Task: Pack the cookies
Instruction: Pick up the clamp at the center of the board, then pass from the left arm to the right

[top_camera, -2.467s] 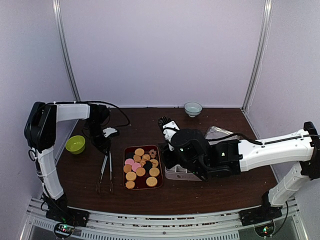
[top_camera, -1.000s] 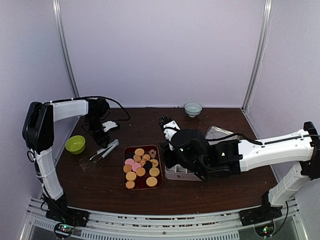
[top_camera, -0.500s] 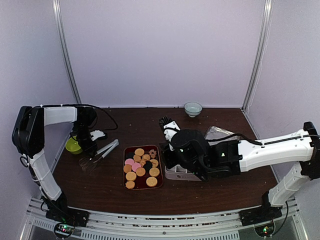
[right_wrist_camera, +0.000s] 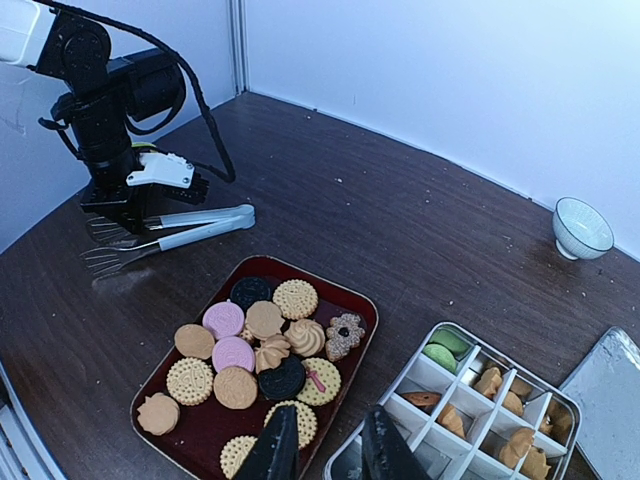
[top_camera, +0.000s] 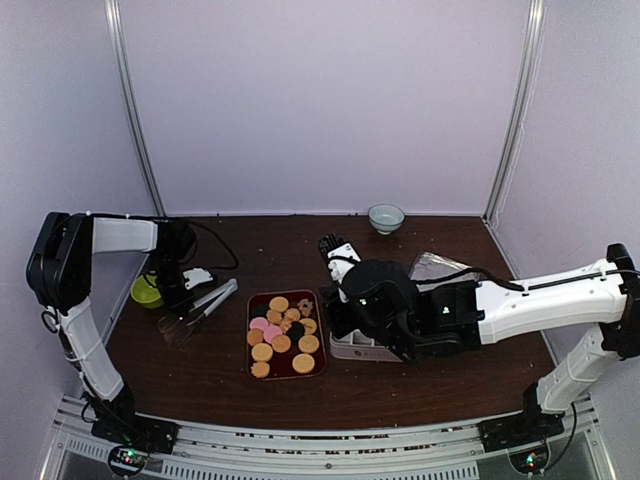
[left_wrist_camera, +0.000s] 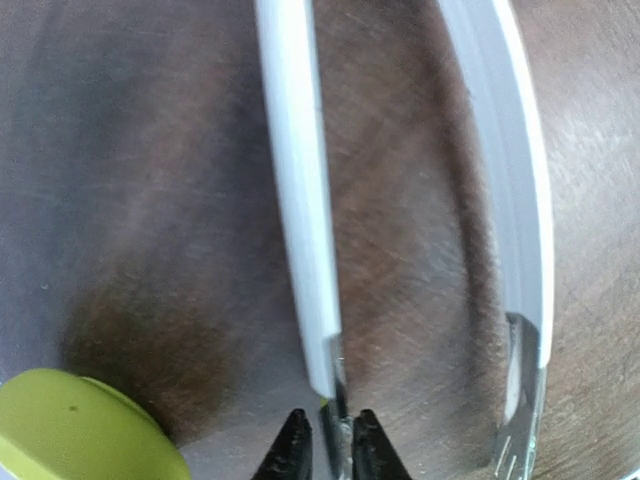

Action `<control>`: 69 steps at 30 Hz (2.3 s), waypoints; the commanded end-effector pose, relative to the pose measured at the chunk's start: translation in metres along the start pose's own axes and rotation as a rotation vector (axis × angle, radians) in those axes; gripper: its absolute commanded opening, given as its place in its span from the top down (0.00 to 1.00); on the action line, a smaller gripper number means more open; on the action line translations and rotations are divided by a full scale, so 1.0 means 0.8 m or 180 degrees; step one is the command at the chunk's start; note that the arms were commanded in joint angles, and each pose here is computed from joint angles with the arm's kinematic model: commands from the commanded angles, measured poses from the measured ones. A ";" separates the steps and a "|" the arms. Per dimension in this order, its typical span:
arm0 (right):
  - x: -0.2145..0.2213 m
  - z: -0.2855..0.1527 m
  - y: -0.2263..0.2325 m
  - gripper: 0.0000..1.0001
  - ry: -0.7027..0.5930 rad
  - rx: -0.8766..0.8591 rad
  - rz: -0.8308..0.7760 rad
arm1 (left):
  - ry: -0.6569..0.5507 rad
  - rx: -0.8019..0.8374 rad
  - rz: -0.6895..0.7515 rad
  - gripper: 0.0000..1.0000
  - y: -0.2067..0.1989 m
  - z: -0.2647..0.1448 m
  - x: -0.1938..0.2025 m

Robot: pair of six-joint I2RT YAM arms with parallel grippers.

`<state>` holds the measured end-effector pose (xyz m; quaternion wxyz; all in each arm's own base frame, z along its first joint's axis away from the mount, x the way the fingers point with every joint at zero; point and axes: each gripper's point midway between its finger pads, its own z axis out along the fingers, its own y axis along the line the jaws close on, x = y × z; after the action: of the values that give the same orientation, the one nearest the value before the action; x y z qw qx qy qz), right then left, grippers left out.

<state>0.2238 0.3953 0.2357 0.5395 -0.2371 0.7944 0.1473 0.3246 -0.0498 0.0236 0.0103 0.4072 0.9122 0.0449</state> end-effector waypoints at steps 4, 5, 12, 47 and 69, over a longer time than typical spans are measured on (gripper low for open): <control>-0.006 -0.006 -0.001 0.77 -0.0060 -0.0014 0.0105 | -0.0151 0.0340 0.0094 1.00 -0.027 -0.004 -0.005; -0.007 -0.006 -0.001 0.75 -0.0069 -0.0010 0.0124 | -0.0160 0.0400 0.0096 1.00 -0.032 -0.004 -0.005; -0.018 -0.011 -0.002 0.59 -0.0143 -0.0059 0.0238 | -0.0280 0.0812 0.0071 1.00 -0.060 -0.018 -0.010; -0.152 -0.038 0.102 0.13 -0.0555 -0.3268 0.1606 | -0.2399 0.2904 0.1577 1.00 -0.279 -0.356 -0.089; -0.163 -0.033 0.111 0.44 -0.0318 -0.3773 0.1679 | -0.2229 0.2832 0.1620 1.00 -0.283 -0.334 -0.086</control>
<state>0.2084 0.4805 0.3531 0.3304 -0.2531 0.6083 0.6758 0.1914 -0.2703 0.2661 0.1233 0.5592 0.6693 -0.4734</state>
